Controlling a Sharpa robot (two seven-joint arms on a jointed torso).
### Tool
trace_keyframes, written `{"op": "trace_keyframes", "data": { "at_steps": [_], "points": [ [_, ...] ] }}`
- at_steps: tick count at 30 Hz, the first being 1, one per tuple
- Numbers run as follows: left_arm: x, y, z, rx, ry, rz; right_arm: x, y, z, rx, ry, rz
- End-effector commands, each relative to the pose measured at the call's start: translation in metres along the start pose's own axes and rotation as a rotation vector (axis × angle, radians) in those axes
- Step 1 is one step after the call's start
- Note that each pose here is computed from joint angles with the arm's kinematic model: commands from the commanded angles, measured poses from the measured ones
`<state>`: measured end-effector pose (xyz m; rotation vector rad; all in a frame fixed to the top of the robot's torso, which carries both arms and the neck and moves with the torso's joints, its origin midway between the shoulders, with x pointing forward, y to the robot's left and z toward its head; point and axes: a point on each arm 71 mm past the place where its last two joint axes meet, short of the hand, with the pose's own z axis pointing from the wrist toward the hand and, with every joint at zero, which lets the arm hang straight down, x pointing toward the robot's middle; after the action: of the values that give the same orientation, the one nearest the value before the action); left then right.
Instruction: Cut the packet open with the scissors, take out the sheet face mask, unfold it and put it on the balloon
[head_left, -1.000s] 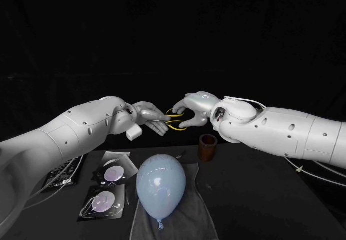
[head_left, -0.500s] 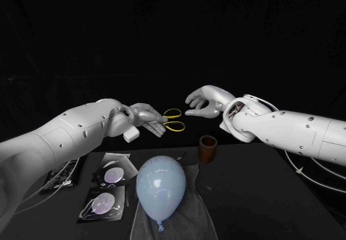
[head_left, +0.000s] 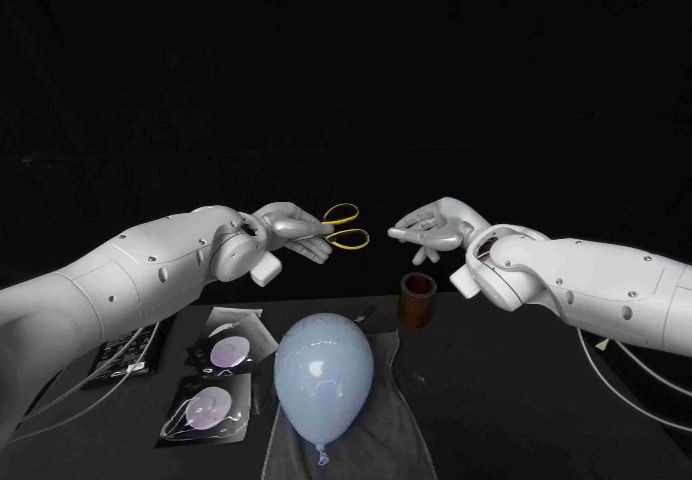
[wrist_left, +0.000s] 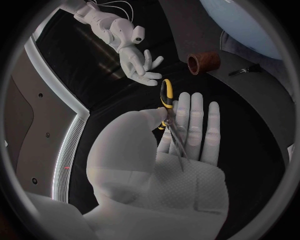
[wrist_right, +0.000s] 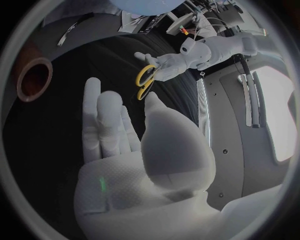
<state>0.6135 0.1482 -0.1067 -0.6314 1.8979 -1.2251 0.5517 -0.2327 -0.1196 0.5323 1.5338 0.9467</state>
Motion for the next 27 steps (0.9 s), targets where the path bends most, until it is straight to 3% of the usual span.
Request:
{"op": "trace_keyframes", "data": {
  "at_steps": [1, 8, 27],
  "points": [
    [-0.0007, -0.005, 0.0003, 0.063, -0.047, -0.039, 0.015, -0.002, 0.0, 0.055, 0.068, 0.151],
    [0.0021, -0.0043, 0.001, 0.066, -0.043, -0.043, 0.033, -0.002, 0.002, 0.062, 0.104, 0.201],
    [0.0094, -0.005, -0.0004, 0.069, -0.001, -0.045, 0.048, 0.003, 0.013, 0.053, 0.06, 0.285]
  ]
}}
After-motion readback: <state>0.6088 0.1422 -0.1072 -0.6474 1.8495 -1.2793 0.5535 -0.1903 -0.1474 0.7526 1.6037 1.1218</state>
